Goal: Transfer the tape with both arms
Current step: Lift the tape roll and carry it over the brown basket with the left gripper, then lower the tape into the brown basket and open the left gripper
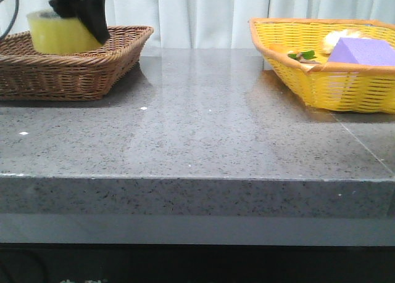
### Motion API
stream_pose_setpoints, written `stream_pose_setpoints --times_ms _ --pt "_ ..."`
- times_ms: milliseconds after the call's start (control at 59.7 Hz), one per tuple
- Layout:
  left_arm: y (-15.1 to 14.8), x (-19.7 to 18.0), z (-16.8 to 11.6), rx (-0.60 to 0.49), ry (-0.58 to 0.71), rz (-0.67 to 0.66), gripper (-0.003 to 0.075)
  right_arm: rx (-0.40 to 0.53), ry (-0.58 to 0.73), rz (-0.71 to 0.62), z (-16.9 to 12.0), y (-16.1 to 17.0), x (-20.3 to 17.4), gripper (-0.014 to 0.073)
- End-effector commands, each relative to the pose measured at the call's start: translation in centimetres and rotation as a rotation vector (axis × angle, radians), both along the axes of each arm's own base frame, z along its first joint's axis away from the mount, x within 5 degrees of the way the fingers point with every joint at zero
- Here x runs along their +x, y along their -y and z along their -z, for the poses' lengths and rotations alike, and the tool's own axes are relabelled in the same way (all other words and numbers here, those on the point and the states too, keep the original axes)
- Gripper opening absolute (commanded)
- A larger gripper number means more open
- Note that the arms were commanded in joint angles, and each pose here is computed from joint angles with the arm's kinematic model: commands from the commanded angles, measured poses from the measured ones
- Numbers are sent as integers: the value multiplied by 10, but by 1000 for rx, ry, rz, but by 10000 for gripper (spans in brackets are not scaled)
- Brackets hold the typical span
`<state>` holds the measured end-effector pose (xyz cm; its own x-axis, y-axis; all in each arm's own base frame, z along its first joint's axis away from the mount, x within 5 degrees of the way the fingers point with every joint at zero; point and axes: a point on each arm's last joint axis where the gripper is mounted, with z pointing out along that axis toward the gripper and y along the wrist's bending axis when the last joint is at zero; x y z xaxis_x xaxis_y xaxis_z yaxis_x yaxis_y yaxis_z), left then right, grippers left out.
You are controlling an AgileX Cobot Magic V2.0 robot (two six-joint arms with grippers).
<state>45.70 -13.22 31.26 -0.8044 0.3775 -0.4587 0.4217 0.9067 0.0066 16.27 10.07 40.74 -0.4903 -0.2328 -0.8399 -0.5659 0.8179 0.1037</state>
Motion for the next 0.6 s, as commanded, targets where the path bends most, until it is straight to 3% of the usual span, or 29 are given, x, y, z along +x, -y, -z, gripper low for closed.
stream_pose_setpoints --times_ms 0,117,201,587 --pt "-3 -4 -34 -44 133 -18 184 55 79 10 -15 2 -2 414" --pt "-2 0 -26 -47 117 -29 353 55 79 10 -15 2 -2 414" --pt "-2 0 -27 -57 113 -47 426 55 79 10 -15 2 -2 414" --pt "-10 -27 -65 -53 123 -53 430 55 79 10 -15 2 -2 414"
